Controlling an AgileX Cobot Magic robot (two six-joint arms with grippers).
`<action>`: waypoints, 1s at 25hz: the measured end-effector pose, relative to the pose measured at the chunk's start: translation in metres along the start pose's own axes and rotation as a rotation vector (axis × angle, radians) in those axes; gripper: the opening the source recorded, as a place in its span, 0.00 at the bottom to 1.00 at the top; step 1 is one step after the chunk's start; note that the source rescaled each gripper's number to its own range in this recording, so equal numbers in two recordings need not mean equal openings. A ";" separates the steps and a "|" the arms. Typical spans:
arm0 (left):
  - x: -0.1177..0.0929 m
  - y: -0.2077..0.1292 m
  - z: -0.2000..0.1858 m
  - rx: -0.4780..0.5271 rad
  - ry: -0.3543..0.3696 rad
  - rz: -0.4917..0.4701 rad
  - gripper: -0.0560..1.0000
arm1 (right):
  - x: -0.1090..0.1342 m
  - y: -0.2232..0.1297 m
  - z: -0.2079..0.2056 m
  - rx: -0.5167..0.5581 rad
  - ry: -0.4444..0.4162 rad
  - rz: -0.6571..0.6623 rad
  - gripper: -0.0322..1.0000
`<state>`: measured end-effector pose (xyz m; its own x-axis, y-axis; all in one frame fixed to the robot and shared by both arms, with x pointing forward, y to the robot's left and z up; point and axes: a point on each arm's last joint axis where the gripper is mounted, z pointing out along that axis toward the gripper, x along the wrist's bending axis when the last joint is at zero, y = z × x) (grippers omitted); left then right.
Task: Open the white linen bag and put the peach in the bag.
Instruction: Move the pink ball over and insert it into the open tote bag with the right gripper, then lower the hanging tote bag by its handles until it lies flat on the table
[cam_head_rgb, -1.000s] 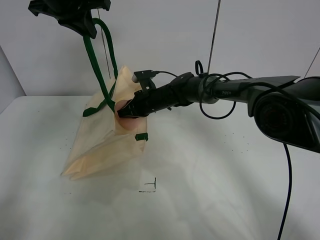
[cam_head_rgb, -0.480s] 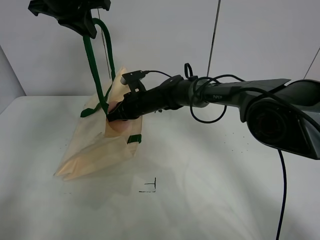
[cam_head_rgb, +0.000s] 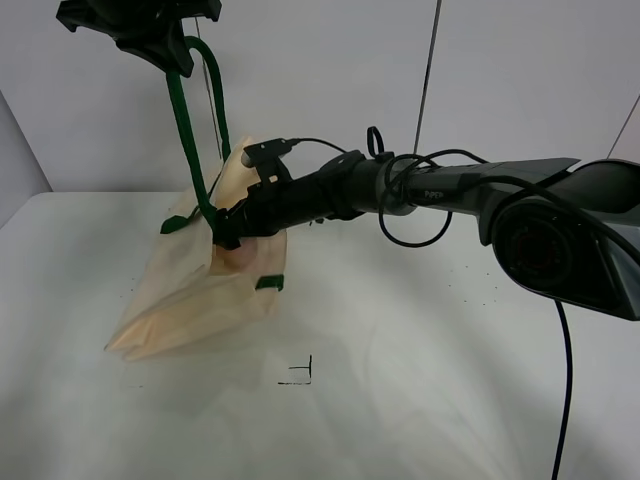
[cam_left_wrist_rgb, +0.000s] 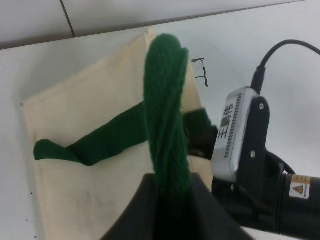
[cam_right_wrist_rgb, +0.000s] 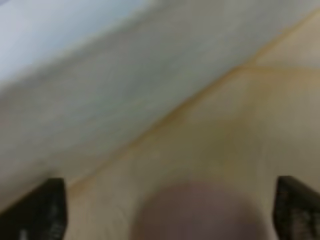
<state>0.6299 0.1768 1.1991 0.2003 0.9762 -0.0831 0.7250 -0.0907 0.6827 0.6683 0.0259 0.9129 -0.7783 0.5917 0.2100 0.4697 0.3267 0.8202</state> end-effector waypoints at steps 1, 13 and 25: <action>0.000 0.000 0.000 0.000 0.000 0.000 0.05 | -0.001 0.000 0.000 0.005 -0.008 0.009 0.97; 0.000 0.000 0.000 0.001 0.000 0.000 0.05 | 0.006 0.006 -0.046 0.370 -0.097 0.084 1.00; 0.000 0.000 0.000 0.001 0.000 0.000 0.05 | -0.085 0.001 -0.117 0.597 -0.360 0.353 1.00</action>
<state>0.6301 0.1768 1.1988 0.2003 0.9762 -0.0831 0.7255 -0.0908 0.6822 0.6865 -0.1105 0.9578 -0.4059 0.9038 0.1356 0.8884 0.3554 0.2906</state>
